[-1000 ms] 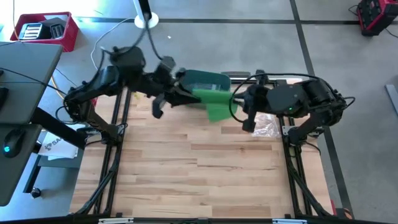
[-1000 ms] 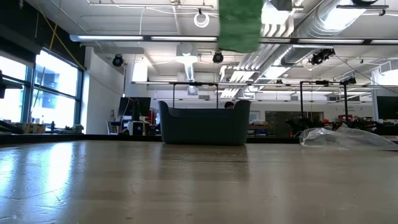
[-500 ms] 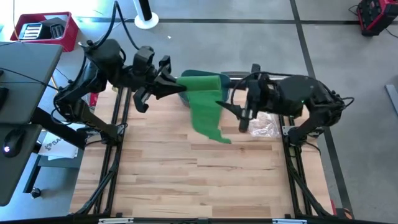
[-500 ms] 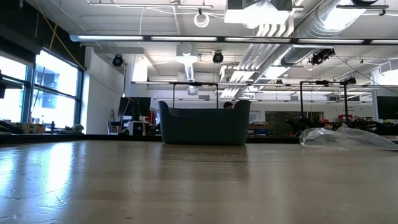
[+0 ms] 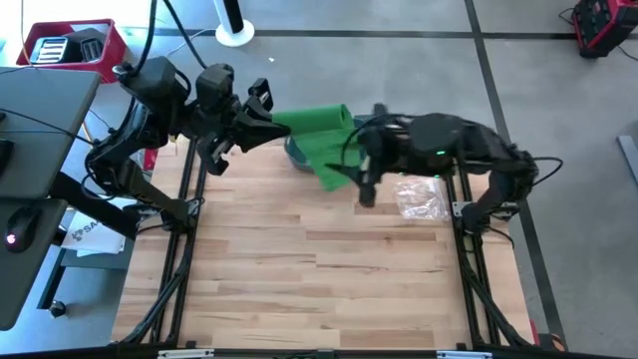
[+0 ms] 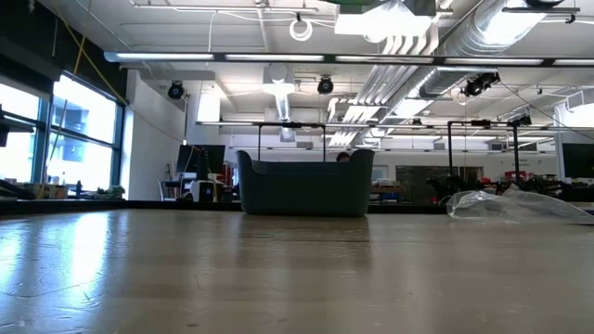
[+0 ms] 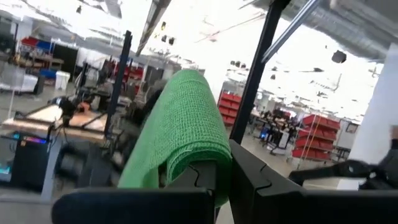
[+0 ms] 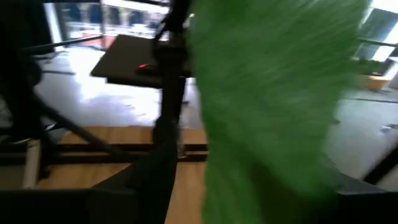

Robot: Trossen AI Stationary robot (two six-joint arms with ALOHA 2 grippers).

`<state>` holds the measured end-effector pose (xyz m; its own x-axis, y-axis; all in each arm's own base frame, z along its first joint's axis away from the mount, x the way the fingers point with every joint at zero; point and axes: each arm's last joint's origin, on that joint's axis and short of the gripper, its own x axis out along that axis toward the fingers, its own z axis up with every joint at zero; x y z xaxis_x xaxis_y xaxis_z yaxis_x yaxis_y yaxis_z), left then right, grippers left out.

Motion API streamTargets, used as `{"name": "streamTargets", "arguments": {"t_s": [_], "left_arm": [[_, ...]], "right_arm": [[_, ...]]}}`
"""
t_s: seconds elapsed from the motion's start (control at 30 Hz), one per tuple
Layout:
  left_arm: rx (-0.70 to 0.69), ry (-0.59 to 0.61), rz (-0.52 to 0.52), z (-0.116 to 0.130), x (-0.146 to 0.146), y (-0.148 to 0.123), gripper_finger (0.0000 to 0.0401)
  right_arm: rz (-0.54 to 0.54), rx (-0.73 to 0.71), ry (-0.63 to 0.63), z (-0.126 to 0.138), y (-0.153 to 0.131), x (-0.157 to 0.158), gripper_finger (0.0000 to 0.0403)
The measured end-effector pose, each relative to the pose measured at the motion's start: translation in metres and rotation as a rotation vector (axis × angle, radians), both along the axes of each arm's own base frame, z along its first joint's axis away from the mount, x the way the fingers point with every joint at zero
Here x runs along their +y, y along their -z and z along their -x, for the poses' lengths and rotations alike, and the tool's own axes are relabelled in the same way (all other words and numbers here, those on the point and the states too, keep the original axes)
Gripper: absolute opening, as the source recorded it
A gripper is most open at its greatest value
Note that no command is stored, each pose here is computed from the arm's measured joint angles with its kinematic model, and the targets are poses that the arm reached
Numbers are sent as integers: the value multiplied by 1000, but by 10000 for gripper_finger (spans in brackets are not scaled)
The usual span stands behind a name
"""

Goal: Roll bandage
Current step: Roll the green bandage

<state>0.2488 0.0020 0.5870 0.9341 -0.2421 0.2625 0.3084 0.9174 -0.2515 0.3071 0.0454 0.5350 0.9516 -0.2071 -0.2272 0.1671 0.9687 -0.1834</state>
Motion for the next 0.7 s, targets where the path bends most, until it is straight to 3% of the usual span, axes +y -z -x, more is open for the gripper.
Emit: {"name": "streamTargets", "arguments": {"t_s": [0.1, 0.23, 0.3, 0.5, 0.7], "left_arm": [[-12, -7, 0, 3, 2, -2, 10], [-3, -80, 5, 15, 8, -5, 10], [2, -166, -7, 24, 14, -6, 10], [47, -479, -130, 37, 32, -4, 10], [264, -579, -227, 23, 54, 19, 10]], "right_arm": [[-25, 34, -68, -18, 11, 1, 191], [-84, 63, -172, -29, 20, 4, 59], [-109, 65, -217, -28, 20, 10, 17], [-184, 70, -248, -26, 21, 23, 2], [-275, 25, -295, -27, 18, 39, 1]]}}
